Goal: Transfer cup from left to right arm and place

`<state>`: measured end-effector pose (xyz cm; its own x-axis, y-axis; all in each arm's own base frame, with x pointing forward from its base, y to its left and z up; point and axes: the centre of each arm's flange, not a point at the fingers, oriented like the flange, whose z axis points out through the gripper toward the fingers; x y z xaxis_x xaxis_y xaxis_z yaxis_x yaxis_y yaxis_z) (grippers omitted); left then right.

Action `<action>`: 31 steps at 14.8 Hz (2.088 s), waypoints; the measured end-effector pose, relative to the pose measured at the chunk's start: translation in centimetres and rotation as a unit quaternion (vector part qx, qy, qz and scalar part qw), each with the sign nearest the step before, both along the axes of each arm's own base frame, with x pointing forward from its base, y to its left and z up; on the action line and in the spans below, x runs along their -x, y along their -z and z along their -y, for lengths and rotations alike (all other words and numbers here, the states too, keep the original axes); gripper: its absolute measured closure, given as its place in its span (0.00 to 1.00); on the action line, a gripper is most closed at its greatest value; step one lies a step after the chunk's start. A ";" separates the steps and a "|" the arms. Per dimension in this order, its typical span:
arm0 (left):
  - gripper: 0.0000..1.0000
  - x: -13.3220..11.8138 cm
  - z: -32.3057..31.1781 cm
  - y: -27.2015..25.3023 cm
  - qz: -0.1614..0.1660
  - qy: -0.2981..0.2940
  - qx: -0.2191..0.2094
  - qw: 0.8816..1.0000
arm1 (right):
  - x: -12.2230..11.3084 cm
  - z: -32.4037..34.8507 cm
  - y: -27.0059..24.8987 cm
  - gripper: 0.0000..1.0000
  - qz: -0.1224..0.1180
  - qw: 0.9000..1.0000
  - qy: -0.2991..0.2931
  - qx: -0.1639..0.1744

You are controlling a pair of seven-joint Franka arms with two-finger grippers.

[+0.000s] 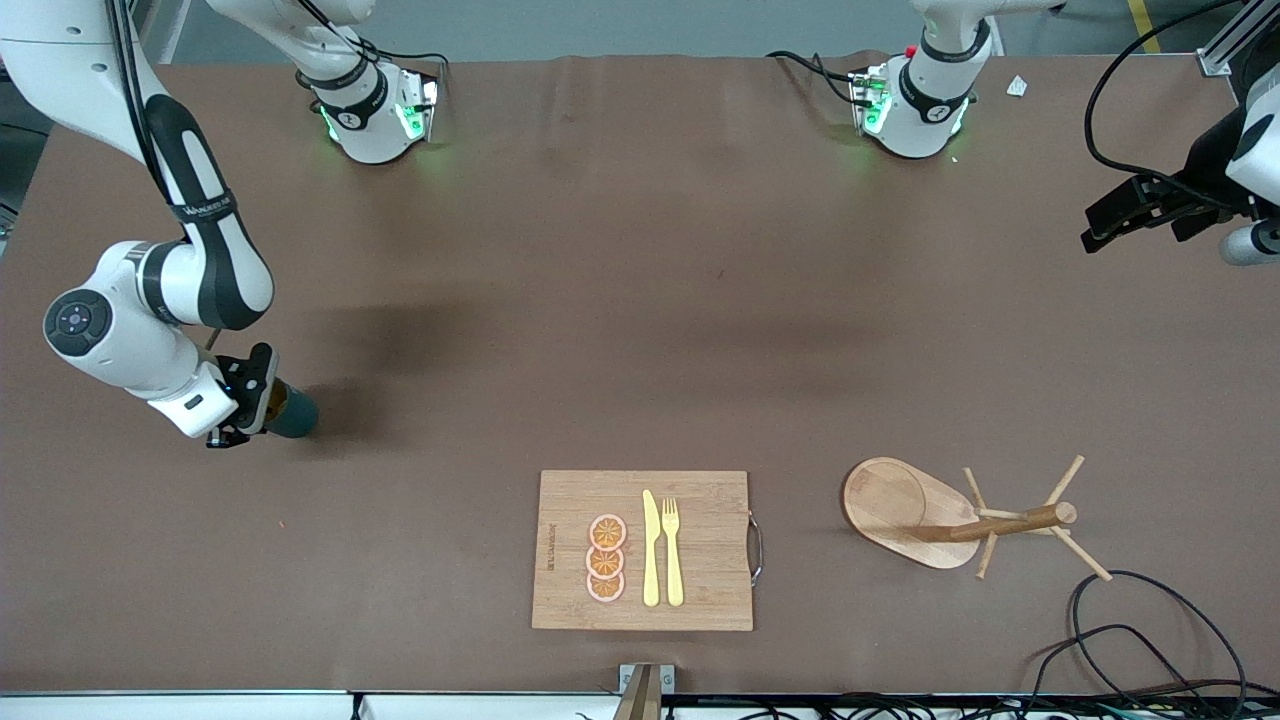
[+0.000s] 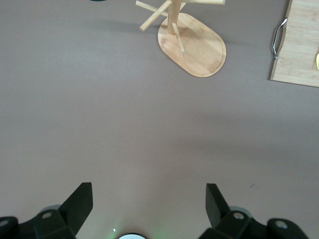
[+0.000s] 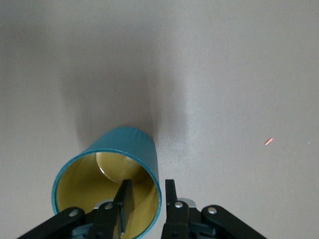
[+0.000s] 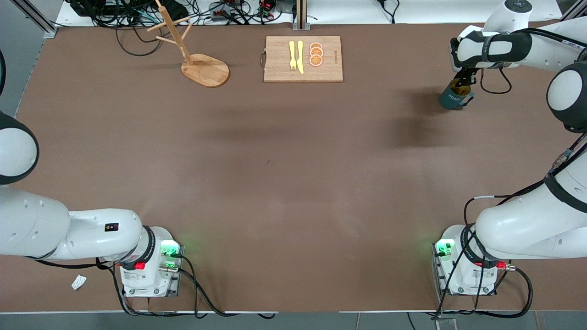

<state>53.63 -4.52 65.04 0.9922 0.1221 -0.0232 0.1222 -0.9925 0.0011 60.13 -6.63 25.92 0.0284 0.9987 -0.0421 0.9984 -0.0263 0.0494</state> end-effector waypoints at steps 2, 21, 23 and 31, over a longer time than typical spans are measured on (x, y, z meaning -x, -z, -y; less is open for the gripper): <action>0.00 0.0 0.0 0.0 0.000 0.000 0.000 1.000 | 0.0 0.0 0.0 0.64 0.000 1.000 0.000 0.000; 0.00 0.0 0.0 -0.1 0.001 0.000 0.000 1.000 | 3.3 0.3 -24.2 0.00 -0.028 0.869 0.493 -0.025; 0.00 0.0 0.0 -0.1 0.001 0.000 0.000 1.000 | 4.1 -0.2 -26.6 0.00 -0.043 0.833 0.551 -0.037; 0.00 0.0 0.1 -0.1 0.001 0.001 0.000 1.000 | 7.7 -5.6 -34.3 0.00 -0.054 0.755 0.652 -0.051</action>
<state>53.63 -4.61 65.13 0.9925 0.1204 -0.0213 0.1204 -0.9927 0.0013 52.46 -1.02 60.22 0.9916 0.1233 -0.0402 0.1188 -0.9879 -0.0992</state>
